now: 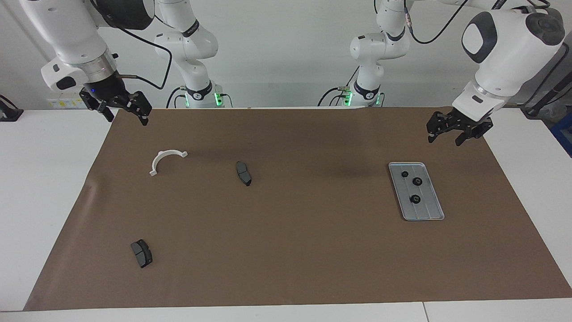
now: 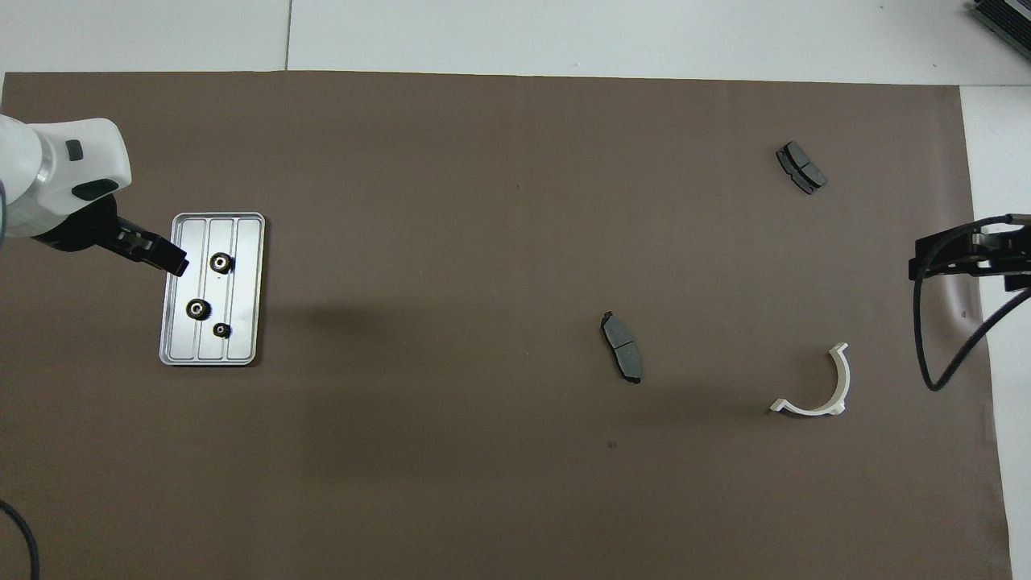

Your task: Pick bearing gear from pile to tray

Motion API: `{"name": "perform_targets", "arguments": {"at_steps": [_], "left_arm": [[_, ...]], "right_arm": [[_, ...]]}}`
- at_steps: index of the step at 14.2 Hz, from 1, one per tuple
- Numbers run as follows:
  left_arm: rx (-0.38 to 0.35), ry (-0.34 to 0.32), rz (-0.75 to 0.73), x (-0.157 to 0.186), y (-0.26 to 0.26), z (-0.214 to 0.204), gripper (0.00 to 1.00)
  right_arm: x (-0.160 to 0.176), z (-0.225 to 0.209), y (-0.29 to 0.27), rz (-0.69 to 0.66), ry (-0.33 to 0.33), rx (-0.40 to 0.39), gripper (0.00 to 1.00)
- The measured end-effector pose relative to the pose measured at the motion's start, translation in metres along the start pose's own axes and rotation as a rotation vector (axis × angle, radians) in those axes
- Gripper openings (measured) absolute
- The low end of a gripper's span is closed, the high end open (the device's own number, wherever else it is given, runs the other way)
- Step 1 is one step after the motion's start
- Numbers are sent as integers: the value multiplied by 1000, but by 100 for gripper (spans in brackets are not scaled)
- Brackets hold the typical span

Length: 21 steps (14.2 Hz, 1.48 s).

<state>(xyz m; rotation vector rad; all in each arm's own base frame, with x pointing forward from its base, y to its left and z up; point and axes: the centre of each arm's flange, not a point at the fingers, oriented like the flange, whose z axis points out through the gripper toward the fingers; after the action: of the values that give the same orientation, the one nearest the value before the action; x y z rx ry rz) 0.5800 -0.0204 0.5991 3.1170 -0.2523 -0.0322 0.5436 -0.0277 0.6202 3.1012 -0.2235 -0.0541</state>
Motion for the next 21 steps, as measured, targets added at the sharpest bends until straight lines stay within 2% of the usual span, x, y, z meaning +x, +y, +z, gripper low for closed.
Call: {"name": "perform_targets", "arguments": {"at_steps": [4,6,21], "left_arm": [[7,23,-37,-18,6,-27,90],[9,31,-42,-24,8,-36,100],[8,-8,-61,-36,3,-21,100]], "right_arm": [[0,0,0,0,0,0,100],[0,0,0,0,0,0,100],[0,0,0,0,0,0,100]]}}
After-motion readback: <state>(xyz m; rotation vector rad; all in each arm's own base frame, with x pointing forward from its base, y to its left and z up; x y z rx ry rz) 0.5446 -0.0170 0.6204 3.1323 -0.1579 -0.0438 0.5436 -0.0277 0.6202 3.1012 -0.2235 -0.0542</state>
